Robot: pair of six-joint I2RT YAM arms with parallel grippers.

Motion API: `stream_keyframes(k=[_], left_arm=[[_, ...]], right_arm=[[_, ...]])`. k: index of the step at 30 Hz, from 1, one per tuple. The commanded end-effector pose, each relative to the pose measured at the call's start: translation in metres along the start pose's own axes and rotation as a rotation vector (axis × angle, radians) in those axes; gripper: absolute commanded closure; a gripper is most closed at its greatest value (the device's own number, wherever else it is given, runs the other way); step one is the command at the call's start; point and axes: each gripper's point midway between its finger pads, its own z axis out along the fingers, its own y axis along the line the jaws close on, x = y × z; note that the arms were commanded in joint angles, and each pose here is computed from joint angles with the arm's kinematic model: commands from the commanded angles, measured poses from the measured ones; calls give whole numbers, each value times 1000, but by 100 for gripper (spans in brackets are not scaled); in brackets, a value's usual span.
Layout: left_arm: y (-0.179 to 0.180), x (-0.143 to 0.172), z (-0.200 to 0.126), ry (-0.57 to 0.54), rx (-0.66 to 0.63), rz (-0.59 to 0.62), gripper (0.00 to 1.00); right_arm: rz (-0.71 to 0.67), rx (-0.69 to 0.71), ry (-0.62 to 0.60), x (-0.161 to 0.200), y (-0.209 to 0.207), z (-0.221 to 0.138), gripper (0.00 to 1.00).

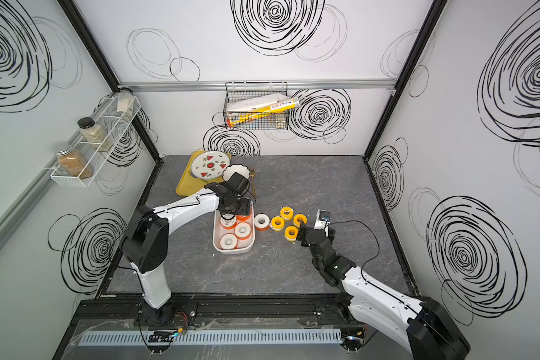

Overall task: Put the sealing tape into the storage box
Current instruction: Place the sealing tape in the storage box.

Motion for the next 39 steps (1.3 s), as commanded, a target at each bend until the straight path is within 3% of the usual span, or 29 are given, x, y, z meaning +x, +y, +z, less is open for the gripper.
stream_keyframes(k=[1, 12, 18, 22, 29, 39], left_arm=[[-5, -8, 5, -15, 28, -6, 46], [-3, -12, 13, -19, 16, -15, 41], [-3, -16, 18, -22, 17, -19, 21], [-5, -18, 16, -30, 27, -22, 16], [-6, -25, -4, -64, 47, -32, 10], [-1, -35, -62, -161, 73, -57, 15]], right_arm=[[13, -7, -23, -10, 4, 0, 10], [11, -6, -23, -10, 4, 0, 10], [11, -5, -23, -9, 4, 0, 10], [11, -6, -22, -9, 4, 0, 10], [8, -5, -19, -9, 4, 1, 10], [8, -6, -17, -8, 5, 1, 10]])
